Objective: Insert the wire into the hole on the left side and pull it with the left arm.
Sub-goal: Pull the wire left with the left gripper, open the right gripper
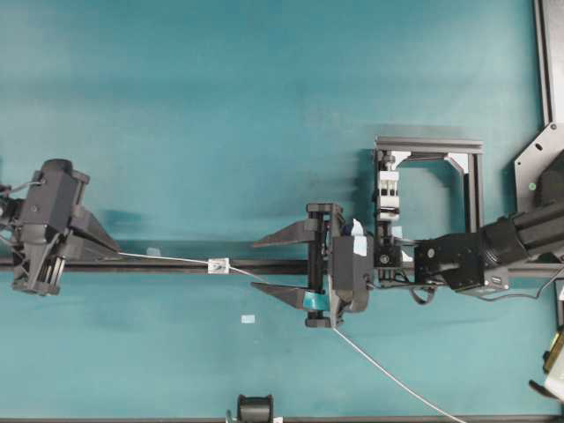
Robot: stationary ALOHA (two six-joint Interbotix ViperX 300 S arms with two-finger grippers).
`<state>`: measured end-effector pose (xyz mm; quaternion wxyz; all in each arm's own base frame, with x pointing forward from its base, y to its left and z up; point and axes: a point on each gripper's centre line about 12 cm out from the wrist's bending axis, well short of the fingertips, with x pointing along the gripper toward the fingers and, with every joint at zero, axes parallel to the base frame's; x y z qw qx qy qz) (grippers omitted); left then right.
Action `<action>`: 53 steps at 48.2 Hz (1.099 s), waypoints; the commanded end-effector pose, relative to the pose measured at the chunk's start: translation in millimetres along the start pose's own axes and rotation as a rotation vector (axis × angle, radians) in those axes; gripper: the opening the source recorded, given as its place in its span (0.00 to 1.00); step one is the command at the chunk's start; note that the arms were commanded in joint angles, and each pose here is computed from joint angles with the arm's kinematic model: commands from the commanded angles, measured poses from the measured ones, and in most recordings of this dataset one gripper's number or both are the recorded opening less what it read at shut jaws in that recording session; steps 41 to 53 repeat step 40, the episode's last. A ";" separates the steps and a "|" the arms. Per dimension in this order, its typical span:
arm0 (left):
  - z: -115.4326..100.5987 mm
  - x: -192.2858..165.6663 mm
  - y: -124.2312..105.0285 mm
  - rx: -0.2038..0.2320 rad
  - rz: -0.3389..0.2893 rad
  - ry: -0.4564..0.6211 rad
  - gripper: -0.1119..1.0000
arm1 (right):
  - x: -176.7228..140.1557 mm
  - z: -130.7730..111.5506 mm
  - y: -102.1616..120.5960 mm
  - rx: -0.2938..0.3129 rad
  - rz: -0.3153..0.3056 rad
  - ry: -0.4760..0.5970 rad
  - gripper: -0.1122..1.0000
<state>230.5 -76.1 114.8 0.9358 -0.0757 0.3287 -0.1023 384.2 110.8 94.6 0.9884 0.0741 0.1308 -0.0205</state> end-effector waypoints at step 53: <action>4.9 -11.5 7.2 -0.089 0.012 -0.049 0.84 | -5.3 22.8 4.6 0.014 0.017 -0.053 0.79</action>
